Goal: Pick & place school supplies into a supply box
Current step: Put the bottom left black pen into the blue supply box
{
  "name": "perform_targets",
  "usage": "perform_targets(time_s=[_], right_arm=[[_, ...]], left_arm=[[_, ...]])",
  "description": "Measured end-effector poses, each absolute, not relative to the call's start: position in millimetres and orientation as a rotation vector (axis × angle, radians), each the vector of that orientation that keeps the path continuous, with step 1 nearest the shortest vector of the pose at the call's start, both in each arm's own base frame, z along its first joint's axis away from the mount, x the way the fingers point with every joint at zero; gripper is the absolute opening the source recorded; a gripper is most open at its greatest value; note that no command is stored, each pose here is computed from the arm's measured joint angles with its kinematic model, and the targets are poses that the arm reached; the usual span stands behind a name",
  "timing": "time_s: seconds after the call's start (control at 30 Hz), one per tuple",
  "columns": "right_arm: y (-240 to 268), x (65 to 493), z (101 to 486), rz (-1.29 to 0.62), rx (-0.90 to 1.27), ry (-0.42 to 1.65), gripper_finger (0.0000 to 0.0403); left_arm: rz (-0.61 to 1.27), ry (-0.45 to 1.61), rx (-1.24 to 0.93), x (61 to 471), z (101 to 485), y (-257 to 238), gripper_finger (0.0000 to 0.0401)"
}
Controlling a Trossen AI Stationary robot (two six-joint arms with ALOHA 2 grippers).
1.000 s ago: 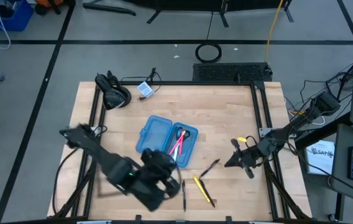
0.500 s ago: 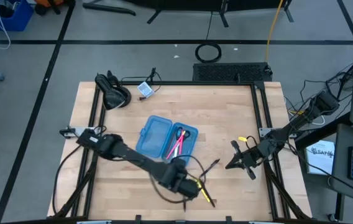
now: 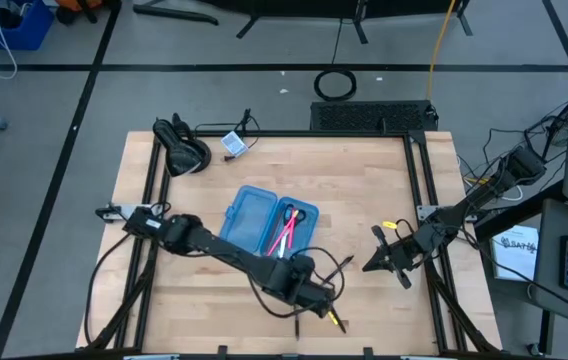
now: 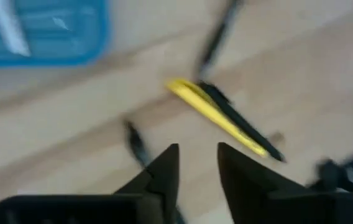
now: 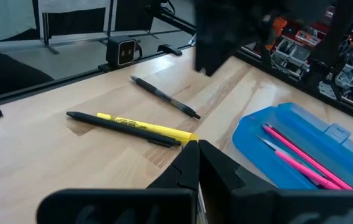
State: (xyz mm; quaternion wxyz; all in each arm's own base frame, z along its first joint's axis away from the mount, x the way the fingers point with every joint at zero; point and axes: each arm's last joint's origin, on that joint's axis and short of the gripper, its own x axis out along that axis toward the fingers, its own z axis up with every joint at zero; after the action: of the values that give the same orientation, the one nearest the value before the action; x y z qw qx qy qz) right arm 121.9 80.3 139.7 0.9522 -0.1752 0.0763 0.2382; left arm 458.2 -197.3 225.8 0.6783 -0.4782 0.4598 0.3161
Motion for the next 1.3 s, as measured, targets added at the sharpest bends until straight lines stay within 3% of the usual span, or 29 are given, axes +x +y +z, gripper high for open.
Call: perform_targets(time_s=[0.13, 0.23, 0.57, 0.77, 1.0, 1.17, 1.3], right_arm=[[80, 122, 140, 0.484, -0.356, 0.154, 0.0000], [80, 122, 140, 0.484, -0.355, 0.153, 0.0000], [80, 122, 141, 0.480, -0.325, 0.145, 0.0000], [81, 122, 142, 0.479, -0.322, 0.139, 0.0000], [81, 122, 142, 0.479, -0.322, 0.139, 0.0000], [81, 122, 142, 0.479, -0.318, 0.140, 0.0000], [81, 122, 141, 0.481, -0.320, 0.145, 0.0000]], left_arm=[[0.692, 1.013, -1.121, 461, 218, -209, 0.0158], [0.666, 1.006, -1.139, 460, 215, -221, 0.0163], [0.801, 0.964, -1.071, 444, 203, -237, 0.0126], [0.747, 0.920, -0.965, 448, 204, -236, 0.0122], [0.401, 0.815, -0.864, 468, 217, -250, 0.0122], [0.531, 0.721, -0.986, 472, 218, -240, 0.0122], [0.544, 0.861, -1.092, 465, 209, -248, 0.0121]])
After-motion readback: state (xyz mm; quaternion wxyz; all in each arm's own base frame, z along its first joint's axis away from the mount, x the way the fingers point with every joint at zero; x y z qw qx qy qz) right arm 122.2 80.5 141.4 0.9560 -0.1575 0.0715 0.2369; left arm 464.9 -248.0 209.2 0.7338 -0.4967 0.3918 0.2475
